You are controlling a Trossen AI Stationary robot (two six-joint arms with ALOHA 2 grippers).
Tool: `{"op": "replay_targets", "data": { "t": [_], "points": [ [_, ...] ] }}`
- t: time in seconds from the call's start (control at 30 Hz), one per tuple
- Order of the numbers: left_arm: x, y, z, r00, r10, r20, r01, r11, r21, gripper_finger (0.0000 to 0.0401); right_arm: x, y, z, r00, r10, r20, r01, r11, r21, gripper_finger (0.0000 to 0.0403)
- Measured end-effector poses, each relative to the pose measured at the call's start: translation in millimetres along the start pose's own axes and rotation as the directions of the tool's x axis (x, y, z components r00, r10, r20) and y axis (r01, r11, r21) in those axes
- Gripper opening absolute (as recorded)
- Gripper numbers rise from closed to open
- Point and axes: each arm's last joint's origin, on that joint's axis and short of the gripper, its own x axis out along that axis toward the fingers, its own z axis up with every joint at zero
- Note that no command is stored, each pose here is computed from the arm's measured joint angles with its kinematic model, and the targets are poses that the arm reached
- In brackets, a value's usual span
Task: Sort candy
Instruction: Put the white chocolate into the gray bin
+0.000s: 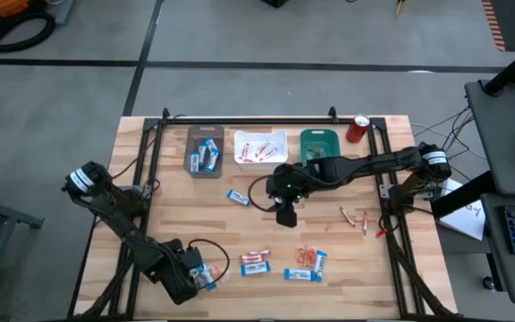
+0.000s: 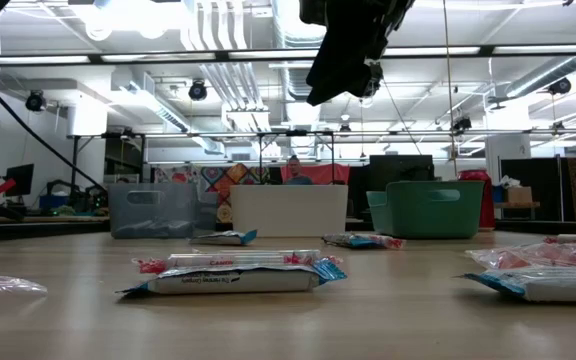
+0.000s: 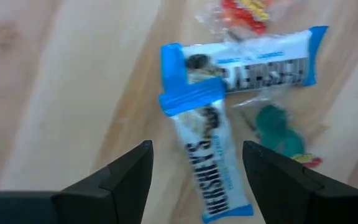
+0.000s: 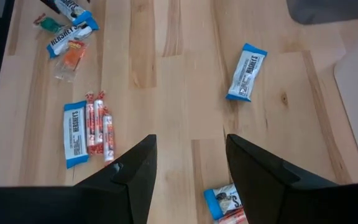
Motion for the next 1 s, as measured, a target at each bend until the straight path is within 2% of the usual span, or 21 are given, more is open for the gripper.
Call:
{"op": "replay_targets", "data": {
  "t": [0.1,0.5,0.83,1.0],
  "points": [
    [5,0,-2,0.999,-0.037,0.009,0.037,0.999,-0.005,0.0230,0,1,0,1.000,0.002,0.000,-0.002,1.000,-0.002,0.0185],
    [15,11,-5,0.998,-0.033,0.057,0.037,0.997,-0.066,0.0227,0,1,0,1.000,0.001,0.004,-0.001,1.000,-0.003,0.0185],
    [16,14,-5,0.998,-0.005,0.059,0.008,0.998,-0.056,0.0135,0,0,2,0.999,-0.021,0.029,0.021,1.000,-0.008,0.0185],
    [16,16,-6,0.998,0.021,0.054,-0.017,0.998,-0.061,0.0072,1,0,3,0.999,-0.021,0.032,0.021,1.000,-0.018,0.0185]
  ]
}}
